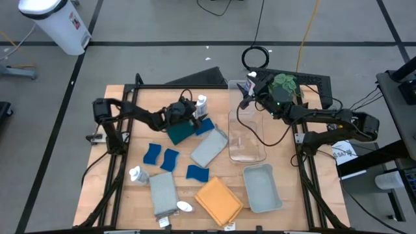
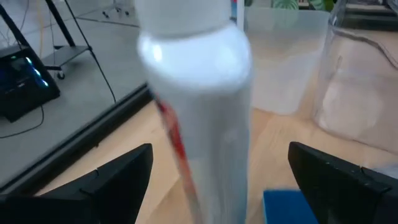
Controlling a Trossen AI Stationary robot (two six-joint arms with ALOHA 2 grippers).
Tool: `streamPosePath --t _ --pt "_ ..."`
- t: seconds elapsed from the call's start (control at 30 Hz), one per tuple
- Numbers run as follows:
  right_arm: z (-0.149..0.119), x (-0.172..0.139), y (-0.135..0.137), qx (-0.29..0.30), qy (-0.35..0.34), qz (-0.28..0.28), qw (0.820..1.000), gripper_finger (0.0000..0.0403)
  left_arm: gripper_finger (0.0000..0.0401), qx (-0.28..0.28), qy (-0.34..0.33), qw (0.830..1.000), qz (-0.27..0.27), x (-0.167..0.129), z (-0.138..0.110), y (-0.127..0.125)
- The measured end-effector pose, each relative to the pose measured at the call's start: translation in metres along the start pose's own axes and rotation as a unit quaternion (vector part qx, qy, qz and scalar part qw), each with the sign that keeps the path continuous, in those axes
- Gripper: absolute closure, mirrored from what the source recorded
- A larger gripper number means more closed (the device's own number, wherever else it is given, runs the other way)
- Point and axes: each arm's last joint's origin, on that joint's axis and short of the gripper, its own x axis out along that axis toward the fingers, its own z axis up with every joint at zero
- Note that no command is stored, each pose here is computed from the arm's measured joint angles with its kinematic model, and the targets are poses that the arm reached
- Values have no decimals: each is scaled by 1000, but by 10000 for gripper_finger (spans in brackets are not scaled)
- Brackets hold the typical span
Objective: Pick & Place Kitchen Items
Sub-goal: Put the white plastic restorer bottle into the top transparent bin
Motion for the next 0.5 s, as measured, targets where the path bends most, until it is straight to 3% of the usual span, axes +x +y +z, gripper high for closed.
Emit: streamPosePath --t 0.5 --pt "-5 -1 3 27 25 9 999 165 23 25 33 998 38 6 -7 2"
